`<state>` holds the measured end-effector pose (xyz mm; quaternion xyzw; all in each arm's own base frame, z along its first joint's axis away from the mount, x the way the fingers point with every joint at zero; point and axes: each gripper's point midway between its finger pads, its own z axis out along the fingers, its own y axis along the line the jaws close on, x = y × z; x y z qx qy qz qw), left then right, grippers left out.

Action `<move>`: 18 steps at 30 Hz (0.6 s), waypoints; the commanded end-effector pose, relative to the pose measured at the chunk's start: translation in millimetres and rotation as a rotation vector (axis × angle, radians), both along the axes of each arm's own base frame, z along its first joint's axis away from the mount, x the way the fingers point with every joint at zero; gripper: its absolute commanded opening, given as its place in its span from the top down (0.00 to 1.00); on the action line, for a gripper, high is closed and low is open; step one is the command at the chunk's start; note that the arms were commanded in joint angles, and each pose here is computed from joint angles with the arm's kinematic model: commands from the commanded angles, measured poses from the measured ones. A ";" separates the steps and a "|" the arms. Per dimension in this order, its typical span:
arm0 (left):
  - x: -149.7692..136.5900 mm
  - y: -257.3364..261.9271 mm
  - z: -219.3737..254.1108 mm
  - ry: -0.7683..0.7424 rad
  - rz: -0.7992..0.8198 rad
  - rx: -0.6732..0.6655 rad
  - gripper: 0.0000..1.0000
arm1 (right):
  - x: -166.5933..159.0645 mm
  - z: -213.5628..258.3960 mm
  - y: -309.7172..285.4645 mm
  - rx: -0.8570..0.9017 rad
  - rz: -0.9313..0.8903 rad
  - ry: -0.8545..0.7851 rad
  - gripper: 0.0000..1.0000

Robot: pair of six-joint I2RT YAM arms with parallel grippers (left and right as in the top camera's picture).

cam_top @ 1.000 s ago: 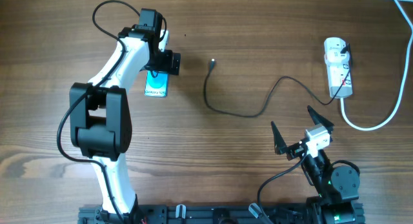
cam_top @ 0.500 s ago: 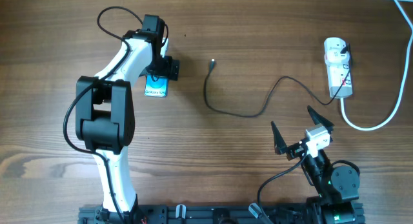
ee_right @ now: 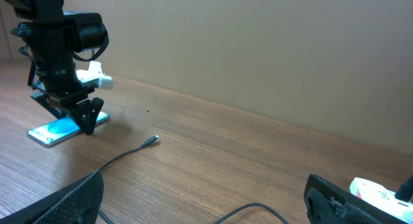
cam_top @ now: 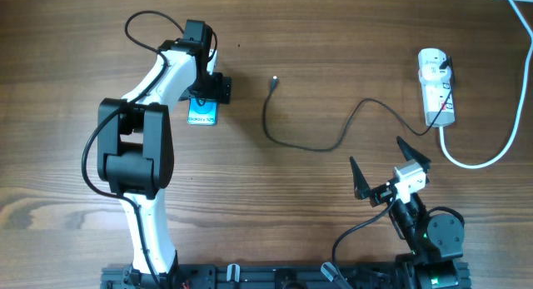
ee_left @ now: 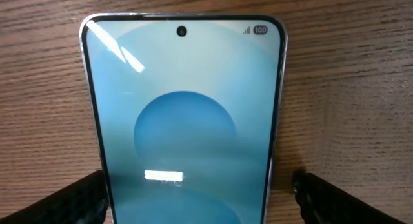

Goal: Plug charger to phone and switch on socket
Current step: 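Lift the phone with the left gripper and tilt it upright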

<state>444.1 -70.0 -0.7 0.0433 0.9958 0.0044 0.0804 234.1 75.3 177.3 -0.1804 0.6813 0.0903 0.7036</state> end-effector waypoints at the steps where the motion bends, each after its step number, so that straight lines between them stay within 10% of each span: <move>1: -11.8 -0.8 -13.0 0.046 0.023 -0.012 0.09 | -0.1 2.1 -1.4 0.000 -0.006 -0.012 0.00; 18: -3.9 5.3 -11.8 0.011 0.029 0.025 0.25 | -0.1 2.0 -1.4 0.000 -0.006 -0.012 0.00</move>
